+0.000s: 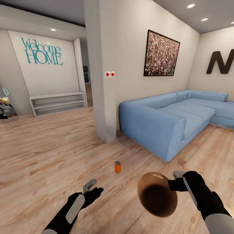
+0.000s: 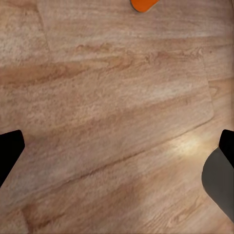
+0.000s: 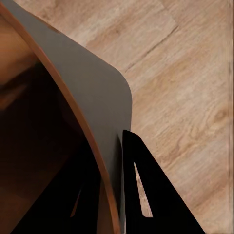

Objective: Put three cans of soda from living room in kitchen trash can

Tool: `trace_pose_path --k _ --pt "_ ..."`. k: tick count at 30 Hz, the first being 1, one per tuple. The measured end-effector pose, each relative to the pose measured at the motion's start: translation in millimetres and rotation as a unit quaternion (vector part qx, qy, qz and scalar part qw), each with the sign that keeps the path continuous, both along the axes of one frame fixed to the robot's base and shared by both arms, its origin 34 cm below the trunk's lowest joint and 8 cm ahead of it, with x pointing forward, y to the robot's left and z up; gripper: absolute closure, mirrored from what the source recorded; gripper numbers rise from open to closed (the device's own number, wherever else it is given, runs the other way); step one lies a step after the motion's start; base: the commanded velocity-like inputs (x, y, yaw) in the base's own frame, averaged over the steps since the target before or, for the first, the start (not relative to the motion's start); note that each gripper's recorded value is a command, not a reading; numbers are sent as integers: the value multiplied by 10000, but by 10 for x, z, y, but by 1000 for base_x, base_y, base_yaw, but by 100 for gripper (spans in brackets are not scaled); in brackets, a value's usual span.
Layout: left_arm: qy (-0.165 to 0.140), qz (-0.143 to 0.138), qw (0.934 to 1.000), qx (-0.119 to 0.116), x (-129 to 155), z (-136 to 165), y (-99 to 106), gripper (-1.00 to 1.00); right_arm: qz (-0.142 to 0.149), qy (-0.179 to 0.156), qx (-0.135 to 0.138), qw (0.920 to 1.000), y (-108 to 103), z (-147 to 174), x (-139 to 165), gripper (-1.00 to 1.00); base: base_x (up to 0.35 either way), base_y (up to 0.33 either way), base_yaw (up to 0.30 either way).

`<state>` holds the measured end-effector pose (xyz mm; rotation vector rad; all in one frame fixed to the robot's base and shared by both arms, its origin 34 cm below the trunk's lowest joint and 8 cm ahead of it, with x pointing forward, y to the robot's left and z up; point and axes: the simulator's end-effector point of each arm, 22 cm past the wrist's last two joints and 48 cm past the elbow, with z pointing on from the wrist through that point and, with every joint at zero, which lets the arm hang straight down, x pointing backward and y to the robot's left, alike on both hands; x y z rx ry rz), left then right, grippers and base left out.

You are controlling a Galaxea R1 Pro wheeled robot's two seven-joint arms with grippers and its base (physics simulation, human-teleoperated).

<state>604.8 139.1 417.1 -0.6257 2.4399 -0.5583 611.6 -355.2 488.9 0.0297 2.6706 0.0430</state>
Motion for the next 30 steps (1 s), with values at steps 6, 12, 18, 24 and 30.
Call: trace_pose_path --k 6,12,18,24,30 --pt "0 0 10000 0 0 0 0 -100 27 75 -395 9992 -151 -13 -29 100 0 0 0" --pt "5 -6 10000 -19 -15 -3 -7 -100 31 140 -658 9977 -240 -25 -46 100 15 0 0" --pt "153 -100 9998 90 -131 -122 14 -100 -29 314 -737 9968 -232 -37 -32 100 250 0 0" --pt "178 -114 9997 106 -149 -141 17 -100 -378 99 -432 9983 -173 36 98 100 334 0 0" --pt "179 -113 9997 110 -151 -143 21 -100 -533 95 -645 9964 -270 48 95 100 343 0 0"
